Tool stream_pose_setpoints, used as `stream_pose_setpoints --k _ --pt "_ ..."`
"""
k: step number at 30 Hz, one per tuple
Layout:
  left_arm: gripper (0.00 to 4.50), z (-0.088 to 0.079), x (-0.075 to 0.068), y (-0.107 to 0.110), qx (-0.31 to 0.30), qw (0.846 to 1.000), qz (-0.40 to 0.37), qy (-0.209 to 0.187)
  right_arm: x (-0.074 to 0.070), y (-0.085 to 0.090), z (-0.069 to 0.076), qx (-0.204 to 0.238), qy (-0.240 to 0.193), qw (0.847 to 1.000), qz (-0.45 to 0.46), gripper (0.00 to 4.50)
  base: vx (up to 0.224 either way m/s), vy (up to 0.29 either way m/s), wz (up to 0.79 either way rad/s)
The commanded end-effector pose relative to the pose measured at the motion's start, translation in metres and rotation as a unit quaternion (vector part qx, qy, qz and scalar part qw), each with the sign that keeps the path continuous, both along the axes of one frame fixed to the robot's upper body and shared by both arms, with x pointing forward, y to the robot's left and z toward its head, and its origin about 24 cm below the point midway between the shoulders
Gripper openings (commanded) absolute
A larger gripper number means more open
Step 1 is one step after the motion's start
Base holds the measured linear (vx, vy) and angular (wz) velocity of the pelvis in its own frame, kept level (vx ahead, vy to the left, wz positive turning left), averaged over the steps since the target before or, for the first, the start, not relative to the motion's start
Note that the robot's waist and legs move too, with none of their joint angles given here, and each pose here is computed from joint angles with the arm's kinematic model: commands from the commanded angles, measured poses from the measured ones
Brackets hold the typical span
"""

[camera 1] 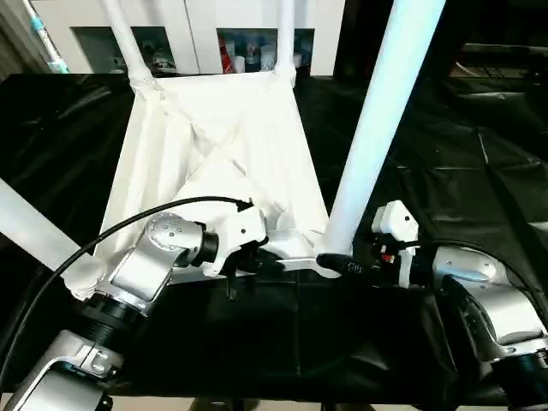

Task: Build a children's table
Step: Rotate leg to tighten

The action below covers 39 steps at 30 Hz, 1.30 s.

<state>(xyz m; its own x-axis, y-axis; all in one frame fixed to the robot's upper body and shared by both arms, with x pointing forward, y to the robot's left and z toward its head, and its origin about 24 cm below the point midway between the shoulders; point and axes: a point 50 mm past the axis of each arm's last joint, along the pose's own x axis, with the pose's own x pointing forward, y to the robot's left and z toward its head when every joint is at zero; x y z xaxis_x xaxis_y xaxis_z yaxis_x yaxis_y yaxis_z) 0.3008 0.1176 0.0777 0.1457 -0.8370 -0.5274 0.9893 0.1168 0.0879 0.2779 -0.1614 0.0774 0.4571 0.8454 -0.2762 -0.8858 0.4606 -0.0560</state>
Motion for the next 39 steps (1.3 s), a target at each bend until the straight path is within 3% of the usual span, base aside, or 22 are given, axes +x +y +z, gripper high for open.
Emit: stream_pose_setpoints --k 1,7,8,11,14,16,19,21,23,26,27,29,34,39 --pt "0.00 -0.010 -0.008 -0.006 0.000 0.999 -0.022 0.025 -0.004 0.008 -0.003 0.002 0.001 1.000 0.029 2.61 0.000 0.000 0.00" --pt "0.00 -0.011 -0.005 -0.009 -0.008 0.999 0.005 0.031 -0.004 0.010 -0.012 0.003 0.008 1.000 -0.005 2.61 0.000 0.000 0.00" --pt "0.00 -0.014 0.001 -0.013 -0.008 0.999 0.038 0.029 0.001 0.011 -0.021 0.009 0.014 0.998 -0.067 2.61 0.000 0.000 0.00" --pt "0.00 -0.019 0.010 -0.019 -0.002 0.996 0.085 0.020 0.007 0.014 -0.030 0.016 0.022 0.989 -0.142 2.61 0.000 0.000 0.00" --pt "0.00 -0.021 0.022 -0.035 -0.002 0.991 0.130 0.013 0.021 0.026 -0.037 0.028 0.034 0.963 -0.267 2.61 0.000 0.000 0.00" --pt "0.00 -0.021 0.024 -0.040 -0.004 0.990 0.140 0.014 0.025 0.030 -0.038 0.029 0.041 0.953 -0.299 2.61 -0.054 0.004 -0.04" --pt "0.00 -0.022 0.033 -0.059 -0.004 0.985 0.175 0.014 0.037 0.046 -0.047 0.029 0.076 0.911 -0.403 2.61 -0.018 0.001 -0.01" --pt "0.00 -0.022 0.036 -0.065 -0.006 0.983 0.183 0.014 0.039 0.052 -0.049 0.018 0.079 0.902 -0.424 2.61 0.000 0.000 0.00" --pt "0.00 -0.021 0.039 -0.071 -0.005 0.982 0.189 0.012 0.040 0.068 -0.048 0.000 0.066 0.912 -0.405 2.61 0.000 0.000 0.00" --pt "0.00 -0.020 0.040 -0.070 -0.005 0.983 0.183 0.007 0.038 0.073 -0.042 0.016 0.051 0.926 -0.375 2.61 0.000 0.000 0.00" --pt "0.00 -0.019 0.040 -0.069 -0.003 0.984 0.179 0.004 0.037 0.072 -0.039 0.022 0.044 0.928 -0.369 3.16 0.000 0.000 0.00" --pt "0.00 -0.019 0.040 -0.067 -0.002 0.985 0.174 0.003 0.037 0.071 -0.036 0.029 0.037 0.931 -0.363 3.30 0.000 0.000 0.00" --pt "0.00 -0.019 0.033 -0.052 -0.001 0.990 0.142 0.001 0.034 0.048 -0.016 0.059 0.012 0.938 -0.341 3.74 0.000 0.000 0.00" --pt "0.00 -0.021 0.020 -0.031 0.012 0.995 0.096 0.002 0.009 0.011 -0.003 0.025 -0.013 0.974 -0.227 3.96 0.010 -0.007 0.00"
